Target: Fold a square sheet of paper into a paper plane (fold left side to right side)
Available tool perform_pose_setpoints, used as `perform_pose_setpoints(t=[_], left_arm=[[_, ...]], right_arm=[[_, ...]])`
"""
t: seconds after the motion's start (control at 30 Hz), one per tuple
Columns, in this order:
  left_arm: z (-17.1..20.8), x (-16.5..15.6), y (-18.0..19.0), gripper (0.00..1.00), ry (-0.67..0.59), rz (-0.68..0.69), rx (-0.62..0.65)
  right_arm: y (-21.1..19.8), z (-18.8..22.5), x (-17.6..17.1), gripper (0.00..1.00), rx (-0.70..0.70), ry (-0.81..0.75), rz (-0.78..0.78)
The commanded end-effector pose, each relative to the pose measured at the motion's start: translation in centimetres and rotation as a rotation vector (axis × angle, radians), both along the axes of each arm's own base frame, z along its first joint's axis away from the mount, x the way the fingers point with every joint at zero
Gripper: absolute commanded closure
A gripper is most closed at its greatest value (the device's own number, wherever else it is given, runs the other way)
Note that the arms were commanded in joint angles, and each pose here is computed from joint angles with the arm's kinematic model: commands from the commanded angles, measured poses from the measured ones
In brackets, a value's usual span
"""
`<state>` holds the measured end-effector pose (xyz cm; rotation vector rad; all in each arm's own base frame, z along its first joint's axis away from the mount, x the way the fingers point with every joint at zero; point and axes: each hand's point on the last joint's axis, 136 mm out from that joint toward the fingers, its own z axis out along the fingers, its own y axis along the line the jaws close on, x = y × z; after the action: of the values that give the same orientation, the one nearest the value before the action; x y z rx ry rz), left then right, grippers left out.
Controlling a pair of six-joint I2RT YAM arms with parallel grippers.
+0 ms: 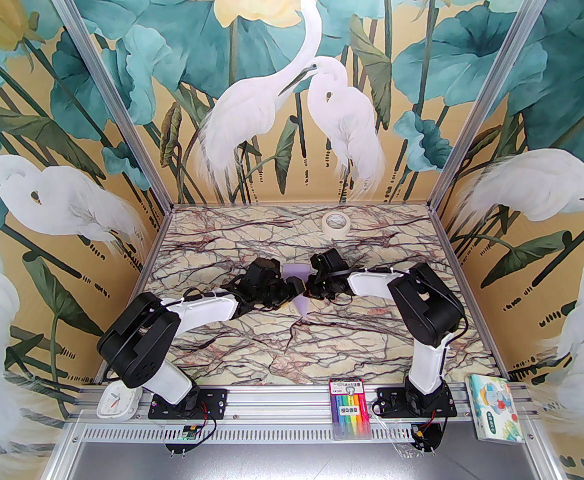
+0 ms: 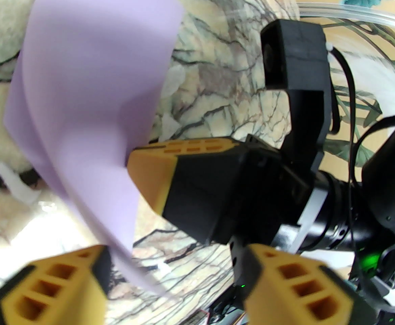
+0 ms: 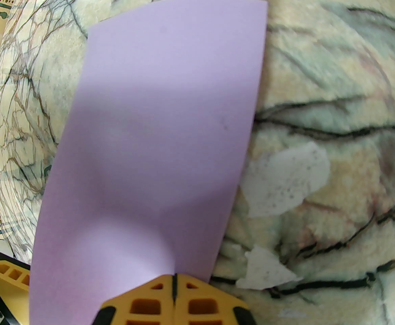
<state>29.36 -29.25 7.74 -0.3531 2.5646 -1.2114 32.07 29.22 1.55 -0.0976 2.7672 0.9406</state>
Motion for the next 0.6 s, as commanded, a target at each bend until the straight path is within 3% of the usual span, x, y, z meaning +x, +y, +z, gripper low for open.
perform_pose_setpoints(t=[0.0, 0.33, 0.57], left_arm=[[0.17, 0.41, -0.23, 0.51, -0.004, 0.011, -0.063], [0.29, 0.75, -0.3, 0.44, -0.028, 0.021, -0.135], [-0.43, 1.31, -0.52, 0.47, -0.005, 0.038, -0.197]], right_arm=[[-0.57, -1.19, -1.04, 1.0, -0.025, 0.041, -0.007], [-0.62, -1.31, -1.03, 1.0, -0.018, 0.048, -0.012], [-0.78, -1.34, -0.99, 1.0, -0.011, 0.051, -0.019]])
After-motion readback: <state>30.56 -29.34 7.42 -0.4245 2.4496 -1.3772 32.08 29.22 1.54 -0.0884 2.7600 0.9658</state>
